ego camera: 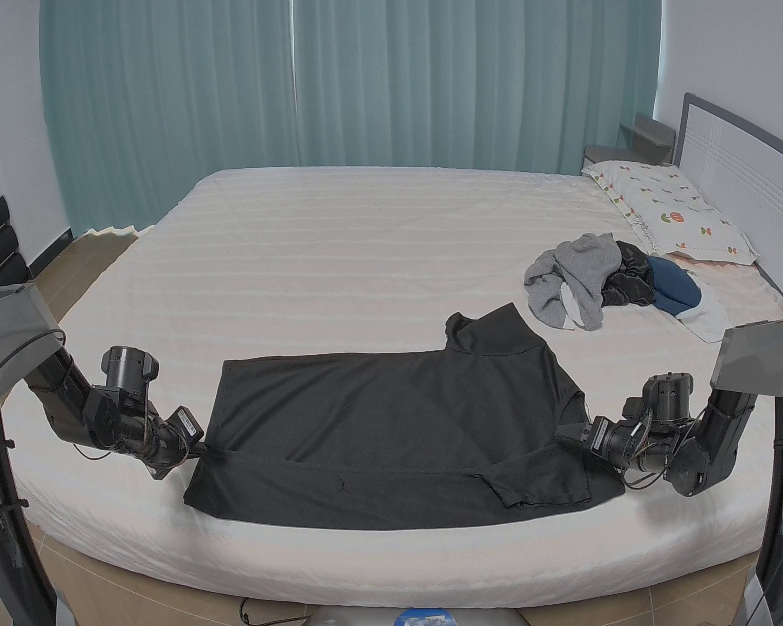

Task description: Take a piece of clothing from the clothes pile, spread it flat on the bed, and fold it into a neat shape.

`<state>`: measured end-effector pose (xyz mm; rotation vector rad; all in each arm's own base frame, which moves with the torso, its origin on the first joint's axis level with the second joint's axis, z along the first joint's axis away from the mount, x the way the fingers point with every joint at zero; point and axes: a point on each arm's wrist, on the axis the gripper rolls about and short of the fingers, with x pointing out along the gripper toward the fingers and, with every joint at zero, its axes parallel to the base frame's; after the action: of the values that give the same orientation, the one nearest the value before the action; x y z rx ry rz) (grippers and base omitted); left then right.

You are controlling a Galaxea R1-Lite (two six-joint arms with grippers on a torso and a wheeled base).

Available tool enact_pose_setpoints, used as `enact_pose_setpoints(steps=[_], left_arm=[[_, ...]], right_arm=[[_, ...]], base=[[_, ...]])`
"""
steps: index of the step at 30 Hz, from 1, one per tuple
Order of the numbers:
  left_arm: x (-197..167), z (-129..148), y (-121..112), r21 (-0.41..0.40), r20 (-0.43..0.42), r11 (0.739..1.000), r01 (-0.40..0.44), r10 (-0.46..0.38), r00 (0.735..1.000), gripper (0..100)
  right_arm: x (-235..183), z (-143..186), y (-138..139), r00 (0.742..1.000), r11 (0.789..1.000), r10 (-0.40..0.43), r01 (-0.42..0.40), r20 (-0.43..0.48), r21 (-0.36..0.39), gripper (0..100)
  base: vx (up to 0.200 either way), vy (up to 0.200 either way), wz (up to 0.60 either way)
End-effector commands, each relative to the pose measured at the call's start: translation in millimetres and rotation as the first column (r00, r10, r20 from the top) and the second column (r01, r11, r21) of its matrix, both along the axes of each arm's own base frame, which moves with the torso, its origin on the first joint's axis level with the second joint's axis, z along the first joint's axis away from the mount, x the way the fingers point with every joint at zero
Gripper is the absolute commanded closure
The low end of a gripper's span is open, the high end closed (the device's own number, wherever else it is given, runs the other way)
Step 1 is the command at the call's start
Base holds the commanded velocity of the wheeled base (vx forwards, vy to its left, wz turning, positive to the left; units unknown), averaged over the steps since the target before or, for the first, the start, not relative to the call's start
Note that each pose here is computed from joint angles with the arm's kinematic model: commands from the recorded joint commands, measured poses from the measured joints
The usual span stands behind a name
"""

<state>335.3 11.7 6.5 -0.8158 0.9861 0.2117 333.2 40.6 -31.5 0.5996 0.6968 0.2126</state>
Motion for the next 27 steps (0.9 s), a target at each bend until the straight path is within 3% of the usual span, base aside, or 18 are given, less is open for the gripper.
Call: enact_pose_setpoints(steps=[1, 12, 27], left_arm=[[0, -1, 0, 0.001, -0.002, 1.0, 0.001, -0.001, 1.0, 100], [0, -1, 0, 0.004, 0.002, 1.0, 0.003, -0.003, 1.0, 100], [1, -1, -2, 0.003, 0.0, 1.0, 0.006, -0.006, 1.0, 100]], right_arm=[[-4, -8, -1, 1.0, 1.0, 0.003, -0.003, -0.028, -0.008, 100], [0, 5, -22, 0.998, 0.998, -0.061, 0.06, 0.023, 0.012, 100], [1, 2, -19, 0.998, 0.998, -0.054, 0.053, 0.02, 0.013, 100]], base=[[0.0, 0.0, 0.0], [0.0, 0.0, 0.0], [0.0, 0.0, 0.0]])
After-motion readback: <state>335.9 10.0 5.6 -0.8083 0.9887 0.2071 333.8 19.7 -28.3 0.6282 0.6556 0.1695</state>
